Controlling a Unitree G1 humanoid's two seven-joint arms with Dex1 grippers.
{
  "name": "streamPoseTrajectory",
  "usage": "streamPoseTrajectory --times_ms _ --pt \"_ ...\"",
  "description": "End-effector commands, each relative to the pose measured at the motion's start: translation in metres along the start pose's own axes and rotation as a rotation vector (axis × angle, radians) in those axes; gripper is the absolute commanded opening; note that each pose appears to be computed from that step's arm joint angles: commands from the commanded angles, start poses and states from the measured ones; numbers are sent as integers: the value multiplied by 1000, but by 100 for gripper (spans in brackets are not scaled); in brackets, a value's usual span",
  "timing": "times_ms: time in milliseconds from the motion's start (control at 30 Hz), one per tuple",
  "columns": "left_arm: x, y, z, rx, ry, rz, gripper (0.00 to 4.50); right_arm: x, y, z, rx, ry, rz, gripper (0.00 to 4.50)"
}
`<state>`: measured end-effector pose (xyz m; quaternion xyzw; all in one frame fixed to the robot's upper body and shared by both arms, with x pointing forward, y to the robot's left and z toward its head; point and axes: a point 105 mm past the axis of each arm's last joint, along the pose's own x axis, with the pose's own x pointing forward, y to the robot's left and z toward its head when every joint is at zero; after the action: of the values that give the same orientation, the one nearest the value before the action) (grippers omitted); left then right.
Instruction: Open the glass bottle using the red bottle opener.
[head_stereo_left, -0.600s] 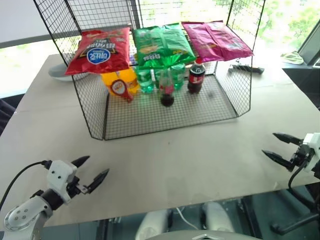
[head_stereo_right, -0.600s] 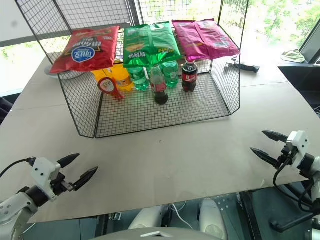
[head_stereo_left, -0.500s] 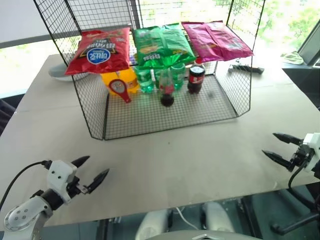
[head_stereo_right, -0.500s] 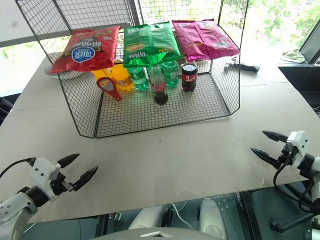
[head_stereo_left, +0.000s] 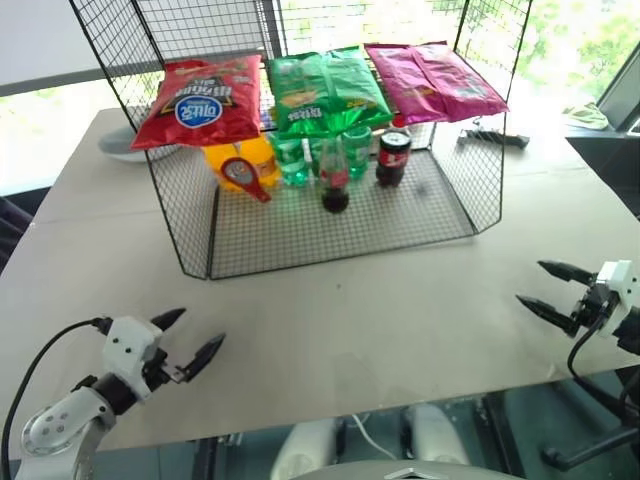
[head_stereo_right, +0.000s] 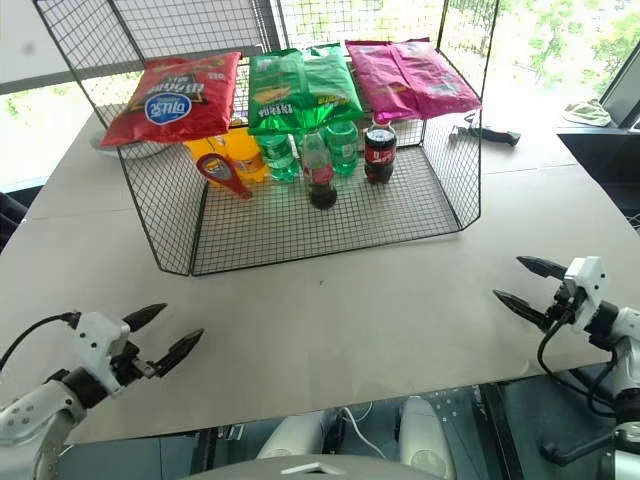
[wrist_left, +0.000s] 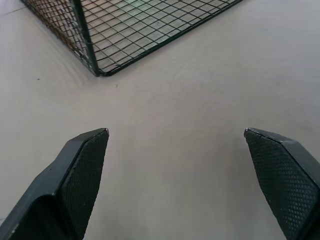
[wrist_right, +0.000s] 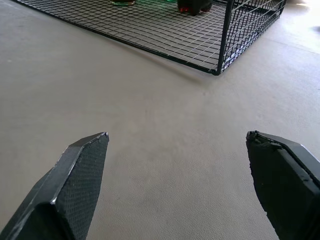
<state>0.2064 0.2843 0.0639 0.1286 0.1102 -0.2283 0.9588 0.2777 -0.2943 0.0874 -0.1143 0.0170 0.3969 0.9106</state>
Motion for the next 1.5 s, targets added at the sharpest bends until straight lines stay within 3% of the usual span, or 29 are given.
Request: streamPoseTrajectory --times_ms 33,333,667,1033,1267,1500 --pt "2 1 7 22 -27 2 450 -1 0 11 -34 -23 0 443" --pt "6 -11 9 -3 -36 -32 450 -5 6 11 -22 -25 -5 443" --pt "71 -47 68 -153 -247 -16 450 44 65 49 45 -214 95 443" --pt "108 -15 123 -191 -503 253 450 93 106 122 43 -433 145 443" --pt "113 10 140 -164 -573 397 450 101 114 135 21 -458 155 443" --pt "119 25 142 -154 -589 407 450 108 127 149 -2 -493 199 443"
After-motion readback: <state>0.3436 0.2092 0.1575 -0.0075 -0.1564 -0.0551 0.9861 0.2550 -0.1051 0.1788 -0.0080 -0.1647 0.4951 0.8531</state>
